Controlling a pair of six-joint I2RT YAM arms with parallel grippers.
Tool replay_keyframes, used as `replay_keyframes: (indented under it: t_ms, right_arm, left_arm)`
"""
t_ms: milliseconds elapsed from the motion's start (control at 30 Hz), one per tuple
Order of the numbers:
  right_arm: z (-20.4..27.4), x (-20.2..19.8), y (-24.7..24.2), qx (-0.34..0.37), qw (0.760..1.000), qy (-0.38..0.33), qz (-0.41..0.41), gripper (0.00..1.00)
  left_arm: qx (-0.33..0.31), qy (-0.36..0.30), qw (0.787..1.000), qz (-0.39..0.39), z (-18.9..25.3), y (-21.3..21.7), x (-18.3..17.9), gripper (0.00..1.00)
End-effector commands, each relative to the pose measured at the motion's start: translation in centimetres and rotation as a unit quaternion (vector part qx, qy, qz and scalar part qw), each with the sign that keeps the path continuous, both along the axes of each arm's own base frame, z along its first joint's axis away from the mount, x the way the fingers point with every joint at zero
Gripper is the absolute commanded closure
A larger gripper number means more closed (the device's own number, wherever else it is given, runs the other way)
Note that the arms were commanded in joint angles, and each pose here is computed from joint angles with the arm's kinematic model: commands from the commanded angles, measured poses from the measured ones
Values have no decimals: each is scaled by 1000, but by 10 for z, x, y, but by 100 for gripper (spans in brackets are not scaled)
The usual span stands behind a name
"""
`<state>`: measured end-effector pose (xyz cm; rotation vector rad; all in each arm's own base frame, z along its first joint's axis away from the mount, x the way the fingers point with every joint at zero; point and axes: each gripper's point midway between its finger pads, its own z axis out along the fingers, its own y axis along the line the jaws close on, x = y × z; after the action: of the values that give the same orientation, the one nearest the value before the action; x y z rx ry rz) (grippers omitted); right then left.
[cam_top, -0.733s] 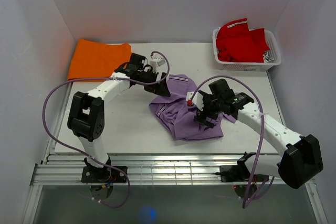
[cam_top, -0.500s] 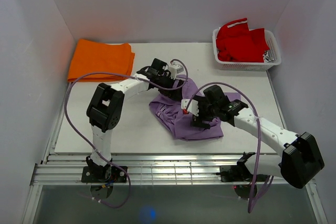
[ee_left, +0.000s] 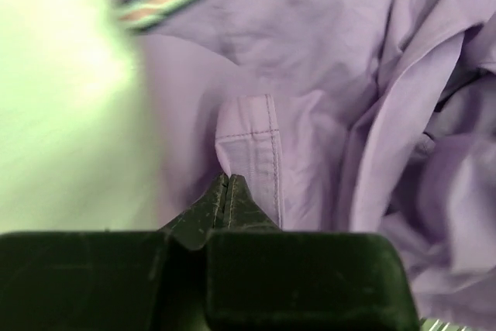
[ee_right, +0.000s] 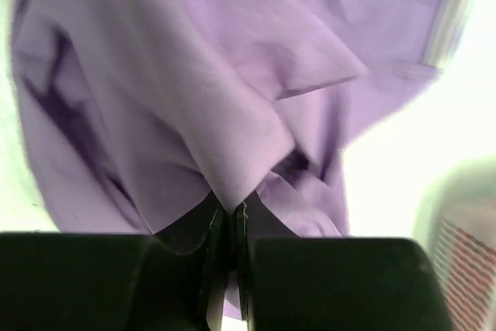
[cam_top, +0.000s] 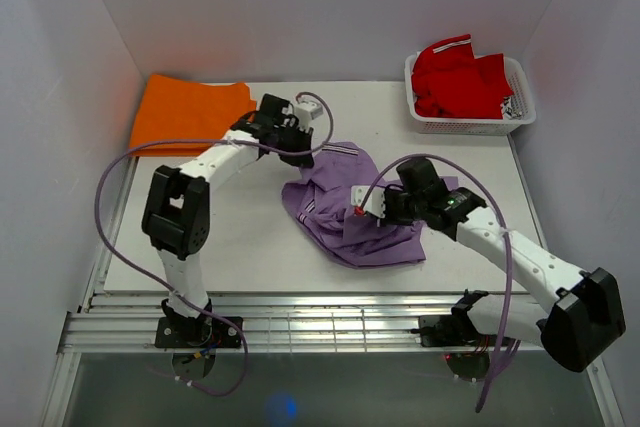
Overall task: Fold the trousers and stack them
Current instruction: Flatten the trousers out
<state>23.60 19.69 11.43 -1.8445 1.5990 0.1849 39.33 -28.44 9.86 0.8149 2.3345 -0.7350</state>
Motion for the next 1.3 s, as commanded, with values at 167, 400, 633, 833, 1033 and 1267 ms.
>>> replay_keyframes:
  t_ms: [167,400,633,833,1033,1267]
  right_arm:
    - [138,72,-78,86,969,-151,-177,92]
    - [193,98,-156,94,924,-213,-302,92]
    - [205,111,-218,55,888,-234,-391,92]
    - [161,112,-256,-6,871,-188,-453,92]
    - [74,57,-265,-47,875,-81,-474,92]
    - [-5,-4,-277,-117,852,14,-510,77]
  left_arm:
    - [-42,-168,973,153,172,144,30,100]
    - [-8,-253,931,264,240,231,22,100]
    - [9,-335,883,328,302,286,-5,100]
    - [27,-383,858,343,331,301,-31,100]
    - [67,-309,889,332,253,302,-48,100]
    - [49,-161,960,222,152,265,-66,50]
